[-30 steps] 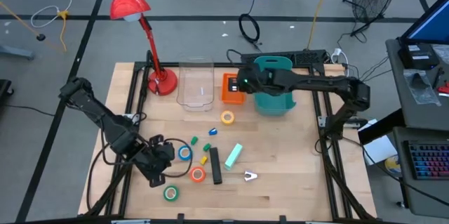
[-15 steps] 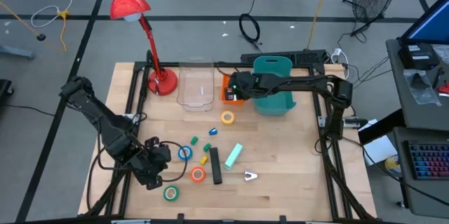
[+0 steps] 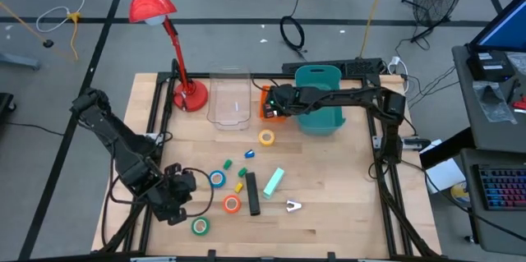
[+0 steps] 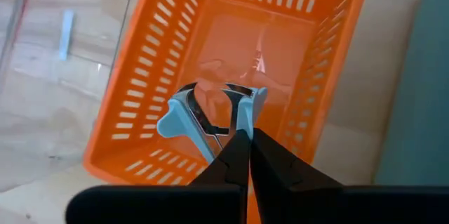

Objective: Pick and place Stapler, Stapler remover, tape
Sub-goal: Put the light blue staple remover into the orange bin, then put the violet staple remover into the orange bin

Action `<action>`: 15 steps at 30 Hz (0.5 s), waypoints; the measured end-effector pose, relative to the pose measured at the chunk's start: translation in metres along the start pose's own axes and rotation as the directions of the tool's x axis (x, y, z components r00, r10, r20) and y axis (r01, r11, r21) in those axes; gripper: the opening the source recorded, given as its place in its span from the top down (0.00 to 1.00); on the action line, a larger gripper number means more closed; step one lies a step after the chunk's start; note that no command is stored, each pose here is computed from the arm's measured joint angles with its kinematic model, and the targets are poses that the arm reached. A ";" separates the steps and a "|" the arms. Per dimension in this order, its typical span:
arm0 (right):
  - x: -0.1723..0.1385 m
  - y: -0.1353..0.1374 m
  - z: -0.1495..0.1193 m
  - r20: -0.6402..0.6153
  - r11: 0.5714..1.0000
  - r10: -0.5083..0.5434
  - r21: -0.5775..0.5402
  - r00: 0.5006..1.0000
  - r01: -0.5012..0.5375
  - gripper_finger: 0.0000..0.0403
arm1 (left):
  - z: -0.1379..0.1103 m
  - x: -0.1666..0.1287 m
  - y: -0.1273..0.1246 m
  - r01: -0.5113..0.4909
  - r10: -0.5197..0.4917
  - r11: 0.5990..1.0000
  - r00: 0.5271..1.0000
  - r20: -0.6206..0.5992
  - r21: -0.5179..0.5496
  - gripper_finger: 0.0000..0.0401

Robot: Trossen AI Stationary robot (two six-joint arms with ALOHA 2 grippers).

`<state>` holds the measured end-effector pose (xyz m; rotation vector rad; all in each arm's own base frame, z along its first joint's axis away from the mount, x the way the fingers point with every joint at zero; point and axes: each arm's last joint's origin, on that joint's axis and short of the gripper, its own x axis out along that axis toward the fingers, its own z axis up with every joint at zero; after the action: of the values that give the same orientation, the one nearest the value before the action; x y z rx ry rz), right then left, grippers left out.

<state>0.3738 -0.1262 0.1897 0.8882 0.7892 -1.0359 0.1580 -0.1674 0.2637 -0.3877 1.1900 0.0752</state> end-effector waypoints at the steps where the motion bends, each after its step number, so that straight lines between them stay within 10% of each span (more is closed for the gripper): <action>1: 0.000 0.000 0.000 0.001 1.000 0.001 -0.007 1.000 -0.001 1.00 | -0.001 0.000 0.000 -0.001 0.001 1.000 1.000 -0.002 -0.002 0.95; 15: -0.004 0.012 0.007 0.018 0.986 0.159 -0.051 0.987 -0.158 0.69 | -0.005 -0.001 -0.002 -0.017 0.017 1.000 0.999 0.041 -0.015 0.95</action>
<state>0.3849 -0.1279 0.1987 0.8811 0.7108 -0.8810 0.1540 -0.1705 0.2638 -0.3869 1.1530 0.1061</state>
